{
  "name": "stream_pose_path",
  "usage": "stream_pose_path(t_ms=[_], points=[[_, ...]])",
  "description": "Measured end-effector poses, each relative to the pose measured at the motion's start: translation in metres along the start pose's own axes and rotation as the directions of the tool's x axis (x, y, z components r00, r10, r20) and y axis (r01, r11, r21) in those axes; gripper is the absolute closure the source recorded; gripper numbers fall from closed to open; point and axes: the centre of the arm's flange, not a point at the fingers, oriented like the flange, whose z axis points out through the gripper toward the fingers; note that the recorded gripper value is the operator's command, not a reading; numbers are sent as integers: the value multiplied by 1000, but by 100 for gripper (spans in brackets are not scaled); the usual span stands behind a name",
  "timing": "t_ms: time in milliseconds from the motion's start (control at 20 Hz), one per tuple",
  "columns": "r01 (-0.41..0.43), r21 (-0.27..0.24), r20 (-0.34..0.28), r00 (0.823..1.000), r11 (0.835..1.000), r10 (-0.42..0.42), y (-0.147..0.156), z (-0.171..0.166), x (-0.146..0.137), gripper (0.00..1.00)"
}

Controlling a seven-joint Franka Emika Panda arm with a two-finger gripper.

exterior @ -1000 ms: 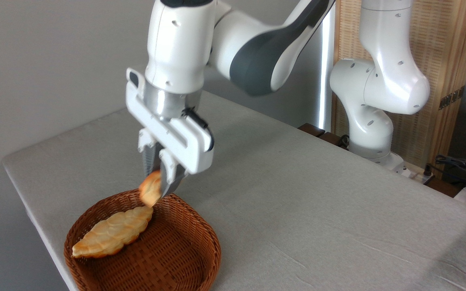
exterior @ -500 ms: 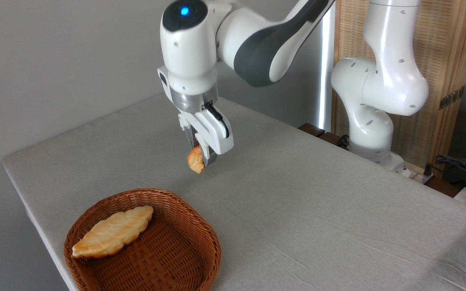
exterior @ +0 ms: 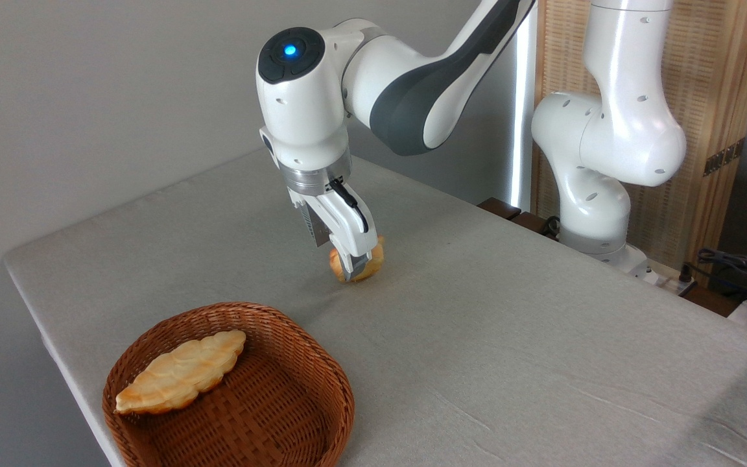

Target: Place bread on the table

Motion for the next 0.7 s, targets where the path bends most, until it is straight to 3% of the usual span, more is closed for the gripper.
stream_pose_path(t_ms=[100, 350, 550, 700], points=[[-8, 9, 3, 1000, 1000, 8, 0, -1, 0, 0], [-122, 100, 81, 990, 987, 115, -6, -16, -6, 0], [-142, 169, 35, 990, 975, 138, -3, -55, 5, 0], [-61, 219, -25, 997, 974, 68, -2, -90, 11, 0]])
